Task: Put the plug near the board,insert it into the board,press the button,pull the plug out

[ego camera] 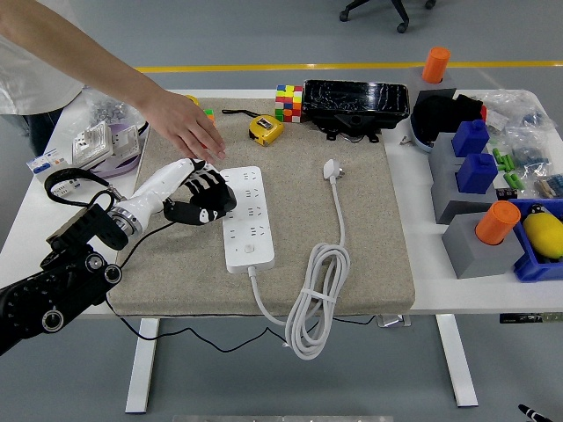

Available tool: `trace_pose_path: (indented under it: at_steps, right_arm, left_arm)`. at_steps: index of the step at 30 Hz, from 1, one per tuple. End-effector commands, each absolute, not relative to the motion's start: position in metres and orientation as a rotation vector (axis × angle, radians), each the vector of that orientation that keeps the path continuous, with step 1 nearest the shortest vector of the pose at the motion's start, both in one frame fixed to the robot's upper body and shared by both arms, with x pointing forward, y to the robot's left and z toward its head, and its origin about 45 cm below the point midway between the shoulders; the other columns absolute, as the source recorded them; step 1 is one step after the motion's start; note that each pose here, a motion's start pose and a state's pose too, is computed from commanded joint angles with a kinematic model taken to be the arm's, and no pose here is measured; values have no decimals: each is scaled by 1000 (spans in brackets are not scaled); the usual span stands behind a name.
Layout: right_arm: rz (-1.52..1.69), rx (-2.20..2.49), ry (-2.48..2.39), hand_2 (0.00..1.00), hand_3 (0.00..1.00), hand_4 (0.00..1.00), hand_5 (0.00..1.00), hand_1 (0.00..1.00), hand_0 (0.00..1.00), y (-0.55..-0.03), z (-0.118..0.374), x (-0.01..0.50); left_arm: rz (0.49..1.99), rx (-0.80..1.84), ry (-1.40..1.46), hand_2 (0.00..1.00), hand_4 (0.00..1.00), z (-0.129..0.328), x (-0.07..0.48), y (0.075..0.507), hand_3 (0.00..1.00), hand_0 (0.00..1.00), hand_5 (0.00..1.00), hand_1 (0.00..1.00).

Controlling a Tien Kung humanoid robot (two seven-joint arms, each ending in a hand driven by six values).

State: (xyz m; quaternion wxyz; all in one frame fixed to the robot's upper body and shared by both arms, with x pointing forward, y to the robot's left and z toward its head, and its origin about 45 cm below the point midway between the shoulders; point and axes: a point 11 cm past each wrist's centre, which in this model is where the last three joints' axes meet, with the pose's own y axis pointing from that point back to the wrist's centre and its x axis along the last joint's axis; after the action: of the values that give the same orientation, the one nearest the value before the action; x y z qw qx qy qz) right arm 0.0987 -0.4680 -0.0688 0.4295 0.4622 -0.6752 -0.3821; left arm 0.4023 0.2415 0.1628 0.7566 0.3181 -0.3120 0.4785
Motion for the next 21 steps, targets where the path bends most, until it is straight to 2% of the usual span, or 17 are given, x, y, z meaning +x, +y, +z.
trace_pose_path:
  at_steps: [21]
  right_arm:
    - [-947, 1154, -1683, 676, 567, 922, 517, 681, 676, -469, -68, 99]
  left_arm:
    - [996, 739, -686, 527, 680, 154, 401, 242, 578, 478, 2, 448]
